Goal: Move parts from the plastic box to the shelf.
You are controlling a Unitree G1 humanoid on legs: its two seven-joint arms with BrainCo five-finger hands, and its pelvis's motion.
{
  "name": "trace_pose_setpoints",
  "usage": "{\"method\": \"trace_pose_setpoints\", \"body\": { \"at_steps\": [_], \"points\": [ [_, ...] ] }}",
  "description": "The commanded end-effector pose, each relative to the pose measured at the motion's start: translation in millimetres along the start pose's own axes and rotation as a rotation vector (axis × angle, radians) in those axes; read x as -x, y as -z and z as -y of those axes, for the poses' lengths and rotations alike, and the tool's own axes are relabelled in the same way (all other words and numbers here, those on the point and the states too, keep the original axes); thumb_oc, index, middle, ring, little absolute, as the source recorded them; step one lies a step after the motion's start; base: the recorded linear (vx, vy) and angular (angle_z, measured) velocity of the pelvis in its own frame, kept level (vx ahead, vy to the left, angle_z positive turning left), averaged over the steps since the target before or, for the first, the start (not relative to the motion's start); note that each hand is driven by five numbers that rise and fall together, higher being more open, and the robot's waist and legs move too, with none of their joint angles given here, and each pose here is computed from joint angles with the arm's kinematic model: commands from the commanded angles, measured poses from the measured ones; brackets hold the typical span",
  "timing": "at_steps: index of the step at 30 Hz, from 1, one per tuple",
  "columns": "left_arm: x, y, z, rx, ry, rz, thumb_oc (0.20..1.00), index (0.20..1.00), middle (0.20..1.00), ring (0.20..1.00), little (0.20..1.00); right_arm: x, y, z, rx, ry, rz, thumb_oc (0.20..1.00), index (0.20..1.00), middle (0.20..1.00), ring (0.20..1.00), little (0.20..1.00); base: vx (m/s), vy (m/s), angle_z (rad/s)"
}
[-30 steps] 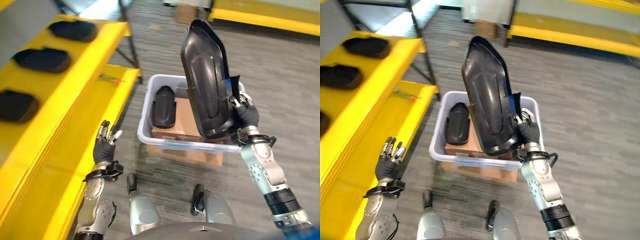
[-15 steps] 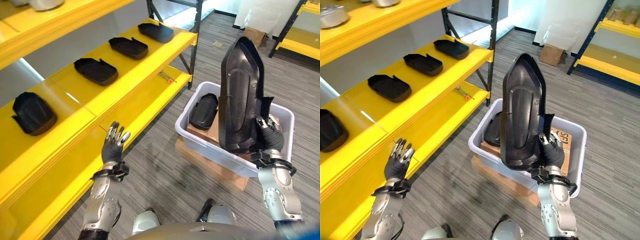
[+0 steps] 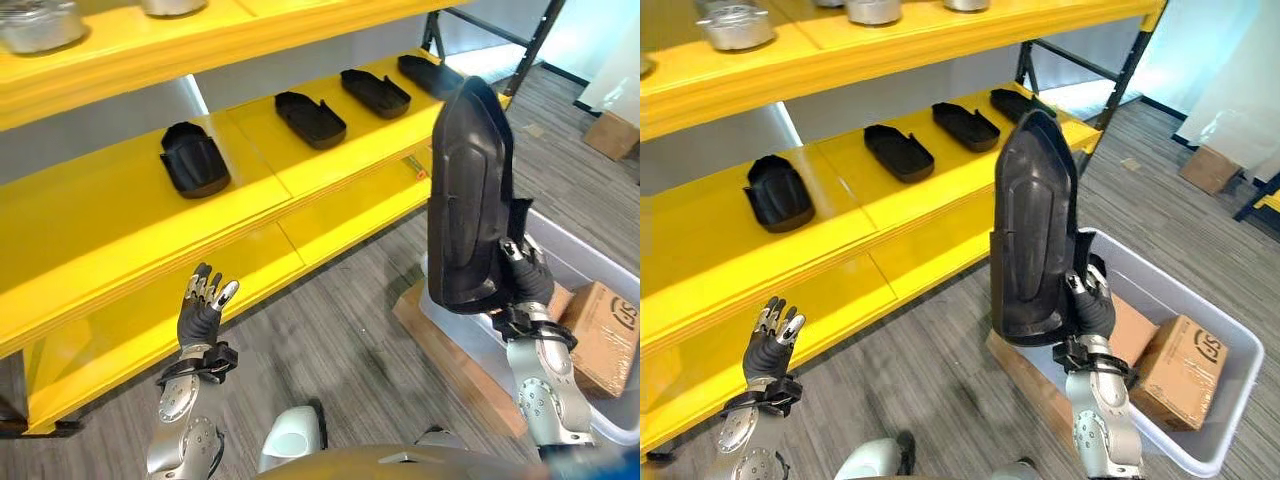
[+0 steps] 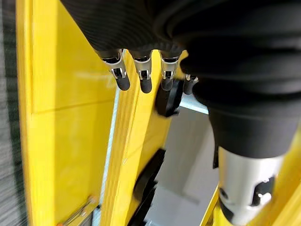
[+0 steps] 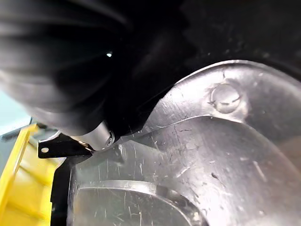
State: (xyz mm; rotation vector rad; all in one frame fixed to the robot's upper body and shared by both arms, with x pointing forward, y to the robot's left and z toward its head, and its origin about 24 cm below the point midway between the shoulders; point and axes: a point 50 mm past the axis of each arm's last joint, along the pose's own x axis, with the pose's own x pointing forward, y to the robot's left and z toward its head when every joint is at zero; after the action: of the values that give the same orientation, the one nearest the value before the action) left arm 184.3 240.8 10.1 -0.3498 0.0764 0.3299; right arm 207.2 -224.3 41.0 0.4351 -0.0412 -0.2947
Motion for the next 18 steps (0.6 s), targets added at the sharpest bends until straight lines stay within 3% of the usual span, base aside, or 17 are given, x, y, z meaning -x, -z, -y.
{"method": "trace_pose_setpoints", "body": {
  "at_steps": [1,10,18],
  "points": [
    [-6,-41,15,-0.094,0.122,0.185,1.0,1.0,1.0,1.0,1.0,-16,-35,-27,-0.064,-0.127,0.192,0.2,0.2,0.2,0.2,0.2,-0.02,0.32,0.62],
    [-8,-31,35,-0.089,0.219,0.147,1.0,1.0,1.0,1.0,1.0,-8,-37,-7,-0.079,-0.084,0.201,0.2,0.2,0.2,0.2,0.2,0.03,0.103,0.51],
    [-2,-32,28,-0.066,0.185,0.148,1.0,1.0,1.0,1.0,1.0,-8,-37,-10,-0.074,-0.113,0.182,0.2,0.2,0.2,0.2,0.2,0.04,-0.049,0.15]
  ]
}}
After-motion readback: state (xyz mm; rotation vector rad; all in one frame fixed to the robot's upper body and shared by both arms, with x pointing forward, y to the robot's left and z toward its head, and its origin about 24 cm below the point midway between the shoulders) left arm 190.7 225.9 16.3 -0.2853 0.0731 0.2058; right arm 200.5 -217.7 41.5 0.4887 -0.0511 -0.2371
